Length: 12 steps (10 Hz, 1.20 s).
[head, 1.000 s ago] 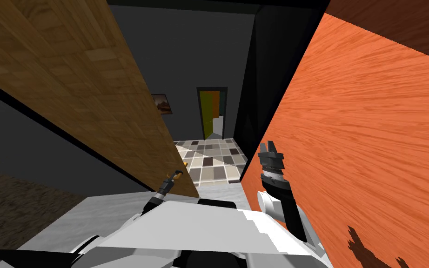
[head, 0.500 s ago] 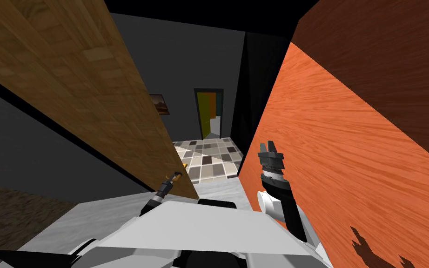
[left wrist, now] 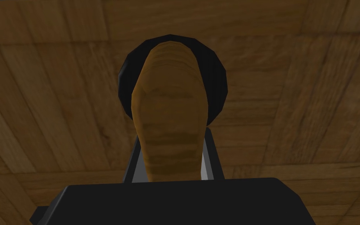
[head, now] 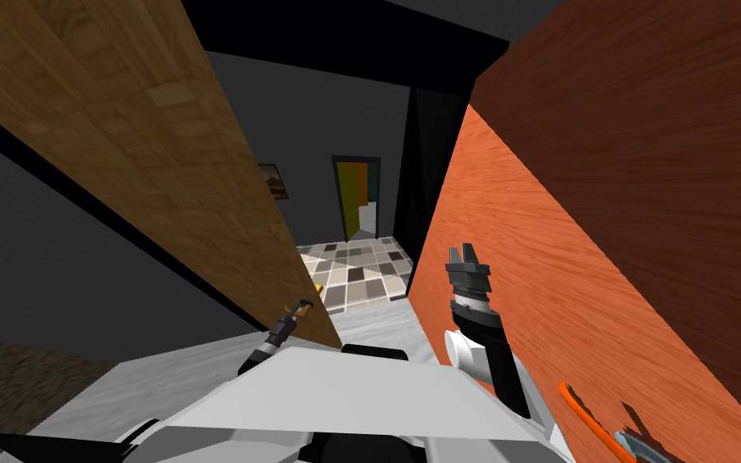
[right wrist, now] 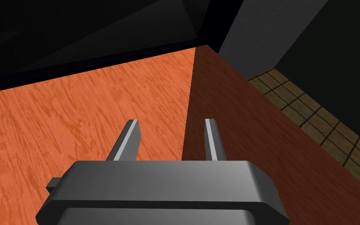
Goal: Pull the door open
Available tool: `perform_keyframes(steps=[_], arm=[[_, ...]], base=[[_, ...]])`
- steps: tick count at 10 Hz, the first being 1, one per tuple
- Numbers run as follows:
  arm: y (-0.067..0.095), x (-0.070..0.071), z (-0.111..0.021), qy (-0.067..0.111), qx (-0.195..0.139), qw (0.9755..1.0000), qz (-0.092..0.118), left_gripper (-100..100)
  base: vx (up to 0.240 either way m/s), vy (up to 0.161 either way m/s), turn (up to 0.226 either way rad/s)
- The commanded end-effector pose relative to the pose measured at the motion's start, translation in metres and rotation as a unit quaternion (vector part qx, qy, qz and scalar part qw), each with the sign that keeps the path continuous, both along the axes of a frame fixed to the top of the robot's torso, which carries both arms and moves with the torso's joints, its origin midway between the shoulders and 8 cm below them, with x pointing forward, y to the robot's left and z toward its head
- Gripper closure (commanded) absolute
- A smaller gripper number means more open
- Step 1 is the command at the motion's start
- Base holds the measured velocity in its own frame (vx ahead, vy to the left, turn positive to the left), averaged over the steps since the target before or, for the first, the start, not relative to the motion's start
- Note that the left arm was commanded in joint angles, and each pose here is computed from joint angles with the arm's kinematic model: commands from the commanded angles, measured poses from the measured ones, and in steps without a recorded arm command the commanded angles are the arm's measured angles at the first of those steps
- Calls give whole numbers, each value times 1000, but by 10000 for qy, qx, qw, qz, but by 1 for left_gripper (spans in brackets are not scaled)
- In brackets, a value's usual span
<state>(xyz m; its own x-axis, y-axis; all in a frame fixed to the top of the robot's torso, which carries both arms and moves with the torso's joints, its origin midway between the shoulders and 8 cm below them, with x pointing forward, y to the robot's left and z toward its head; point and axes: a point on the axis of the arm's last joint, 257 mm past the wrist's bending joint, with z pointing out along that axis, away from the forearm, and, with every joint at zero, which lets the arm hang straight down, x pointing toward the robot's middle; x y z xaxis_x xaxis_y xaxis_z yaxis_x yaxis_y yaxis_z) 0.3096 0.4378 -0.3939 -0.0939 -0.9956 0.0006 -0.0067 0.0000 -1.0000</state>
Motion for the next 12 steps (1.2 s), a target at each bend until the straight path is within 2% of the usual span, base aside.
perform_keyframes(steps=[1,4,7,8,9,10,12], arm=[[2,-6,2,-30,2,10000,-20,100],[3,-13,2,-32,0,10000,-45,100],[-8,3,-1,-17,-24,10000,-82,100],[-8,3,-1,-17,-24,10000,-82,100],[-14,13,-2,-18,-26,9999,-99,100],[-14,14,-2,-21,-27,9999,-100,100],[-23,29,-3,-19,-28,9999,-126,100]], base=[[-145,41,-180],[-214,93,-195],[-171,42,-63],[-133,40,-35],[-161,39,-66],[-150,39,-45],[-176,55,-73]])
